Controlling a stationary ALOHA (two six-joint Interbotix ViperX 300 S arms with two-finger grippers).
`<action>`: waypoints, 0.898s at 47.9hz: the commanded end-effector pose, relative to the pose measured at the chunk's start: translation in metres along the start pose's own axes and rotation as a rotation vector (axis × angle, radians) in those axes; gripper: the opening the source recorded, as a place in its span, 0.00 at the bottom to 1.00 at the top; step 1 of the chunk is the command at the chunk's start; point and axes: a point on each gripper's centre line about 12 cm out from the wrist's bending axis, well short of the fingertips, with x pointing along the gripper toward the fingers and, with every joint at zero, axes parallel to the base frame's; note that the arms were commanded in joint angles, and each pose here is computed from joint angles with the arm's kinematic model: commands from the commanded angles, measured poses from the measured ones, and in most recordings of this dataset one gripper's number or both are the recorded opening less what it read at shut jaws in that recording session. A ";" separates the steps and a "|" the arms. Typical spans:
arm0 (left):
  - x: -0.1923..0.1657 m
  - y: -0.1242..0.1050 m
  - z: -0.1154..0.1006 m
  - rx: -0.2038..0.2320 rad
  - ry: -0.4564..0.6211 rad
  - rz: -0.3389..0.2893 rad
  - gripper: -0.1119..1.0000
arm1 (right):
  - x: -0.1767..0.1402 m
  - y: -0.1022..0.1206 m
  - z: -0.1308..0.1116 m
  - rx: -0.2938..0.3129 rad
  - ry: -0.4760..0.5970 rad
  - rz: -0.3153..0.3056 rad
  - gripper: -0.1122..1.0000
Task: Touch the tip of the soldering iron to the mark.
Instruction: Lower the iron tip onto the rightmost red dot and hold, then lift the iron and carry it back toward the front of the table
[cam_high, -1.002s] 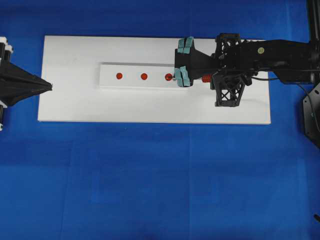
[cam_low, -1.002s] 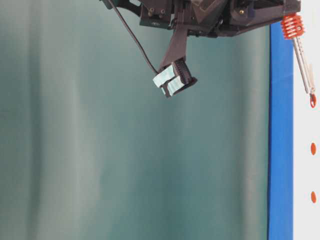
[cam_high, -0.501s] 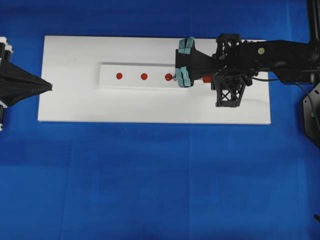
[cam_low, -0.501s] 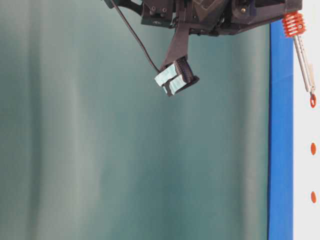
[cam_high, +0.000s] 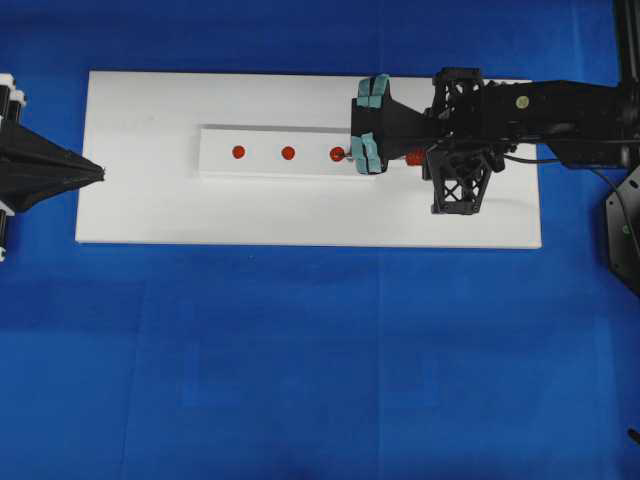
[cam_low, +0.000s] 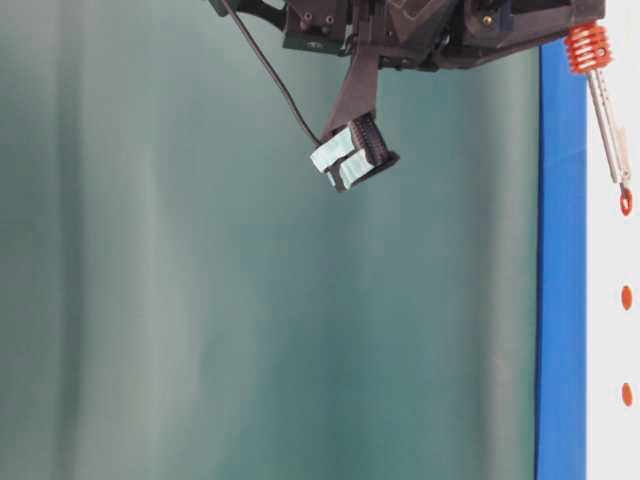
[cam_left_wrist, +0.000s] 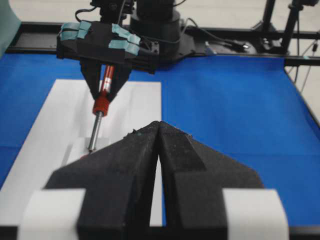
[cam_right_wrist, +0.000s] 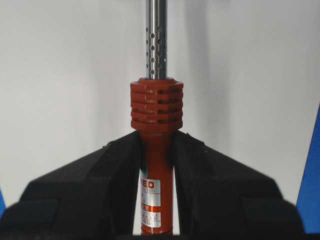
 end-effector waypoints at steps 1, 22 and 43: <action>0.001 0.000 0.005 0.000 -0.014 0.001 0.10 | -0.006 -0.001 0.003 0.007 -0.022 0.001 0.16; 0.001 0.000 0.005 0.000 -0.015 0.001 0.10 | -0.058 -0.011 0.011 0.029 -0.109 -0.013 0.16; 0.001 0.000 0.005 0.000 -0.018 0.001 0.10 | -0.089 -0.019 0.007 0.033 -0.120 -0.046 0.16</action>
